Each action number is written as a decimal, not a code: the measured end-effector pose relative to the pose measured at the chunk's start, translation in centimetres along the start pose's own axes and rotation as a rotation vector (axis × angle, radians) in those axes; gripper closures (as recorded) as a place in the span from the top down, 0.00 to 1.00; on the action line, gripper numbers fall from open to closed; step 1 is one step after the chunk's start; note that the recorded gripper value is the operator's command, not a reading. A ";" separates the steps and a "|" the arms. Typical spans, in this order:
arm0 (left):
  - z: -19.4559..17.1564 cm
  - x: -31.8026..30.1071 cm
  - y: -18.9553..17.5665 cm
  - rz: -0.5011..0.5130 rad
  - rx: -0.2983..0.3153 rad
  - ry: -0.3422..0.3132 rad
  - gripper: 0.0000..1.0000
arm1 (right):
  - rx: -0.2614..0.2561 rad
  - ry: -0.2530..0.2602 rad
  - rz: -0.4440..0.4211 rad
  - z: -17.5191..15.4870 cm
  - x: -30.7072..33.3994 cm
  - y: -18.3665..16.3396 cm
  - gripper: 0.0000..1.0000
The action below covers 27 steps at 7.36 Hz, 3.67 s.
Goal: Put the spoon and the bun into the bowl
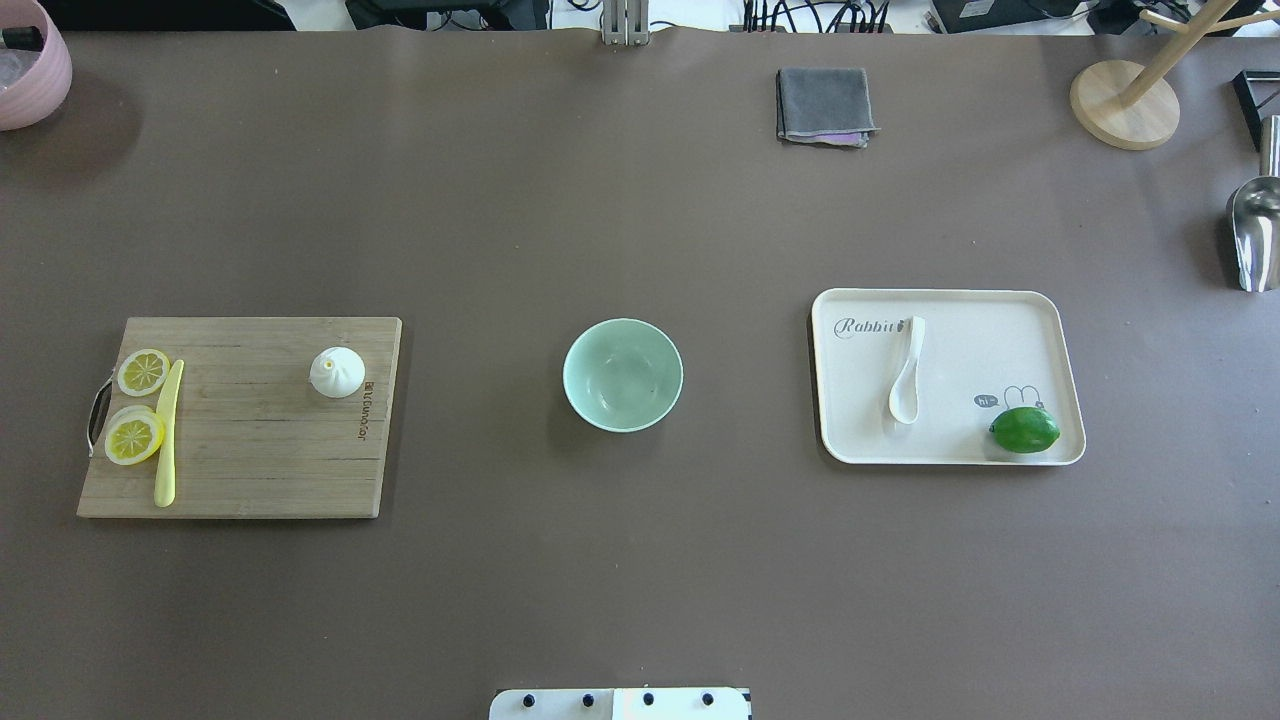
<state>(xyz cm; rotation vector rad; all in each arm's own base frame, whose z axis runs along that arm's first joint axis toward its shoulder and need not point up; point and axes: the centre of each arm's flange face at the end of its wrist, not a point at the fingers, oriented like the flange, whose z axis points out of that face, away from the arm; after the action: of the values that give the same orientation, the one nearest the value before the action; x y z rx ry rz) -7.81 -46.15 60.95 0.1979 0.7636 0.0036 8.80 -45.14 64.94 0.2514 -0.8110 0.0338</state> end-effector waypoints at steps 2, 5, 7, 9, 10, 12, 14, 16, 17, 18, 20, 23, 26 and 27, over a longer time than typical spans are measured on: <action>-0.2 0.5 -0.5 0.011 0.005 0.004 0.99 | 0.001 -0.001 -0.004 0.1 -0.3 -0.2 1.00; -0.2 2.8 -1.1 0.064 0.032 0.084 0.99 | -0.027 -0.013 -0.014 1.5 -2.8 -0.9 1.00; 0.7 7.0 -2.2 0.043 0.049 0.126 0.99 | -0.054 -0.031 0.051 2.8 -8.1 -1.8 0.98; 2.1 13.4 -3.1 -0.009 0.053 0.176 0.99 | -0.072 -0.053 0.142 4.2 -16.1 -3.0 0.97; 2.7 17.6 -3.6 -0.049 0.049 0.193 0.99 | -0.070 -0.064 0.191 5.5 -20.9 -3.6 0.96; 4.9 26.6 -4.9 -0.086 0.045 0.195 0.98 | -0.072 -0.088 0.310 8.7 -31.0 -4.4 0.92; 6.5 32.8 -5.5 -0.106 0.042 0.204 0.98 | -0.068 -0.073 0.376 12.4 -39.1 -3.0 0.89; 7.4 34.6 -5.6 -0.105 0.046 0.196 0.98 | -0.095 -0.056 0.361 16.0 -43.4 -1.3 0.79; 7.5 34.8 -5.7 -0.104 0.049 0.195 0.98 | -0.114 -0.048 0.350 17.6 -44.5 -0.7 0.79; 7.5 34.9 -5.7 -0.104 0.050 0.194 0.97 | -0.130 -0.042 0.340 18.8 -45.3 -0.4 0.76; 7.5 34.9 -5.7 -0.103 0.057 0.188 0.97 | -0.145 -0.029 0.335 20.4 -46.0 -0.5 0.61; 7.6 34.8 -5.7 -0.102 0.061 0.184 0.98 | -0.152 -0.022 0.333 21.2 -46.6 -0.4 0.00; 7.6 34.8 -5.7 -0.100 0.061 0.185 0.97 | -0.149 -0.033 0.332 21.0 -47.3 -0.7 0.00; 7.6 34.8 -5.7 -0.099 0.062 0.186 0.98 | -0.142 -0.052 0.337 20.2 -48.4 -1.2 0.00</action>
<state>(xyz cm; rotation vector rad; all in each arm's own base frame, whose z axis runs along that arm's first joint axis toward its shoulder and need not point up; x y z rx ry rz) 22.23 -50.49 41.37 0.2199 0.9589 -0.0971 -38.87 -47.81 43.14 -0.0200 -0.8962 0.2861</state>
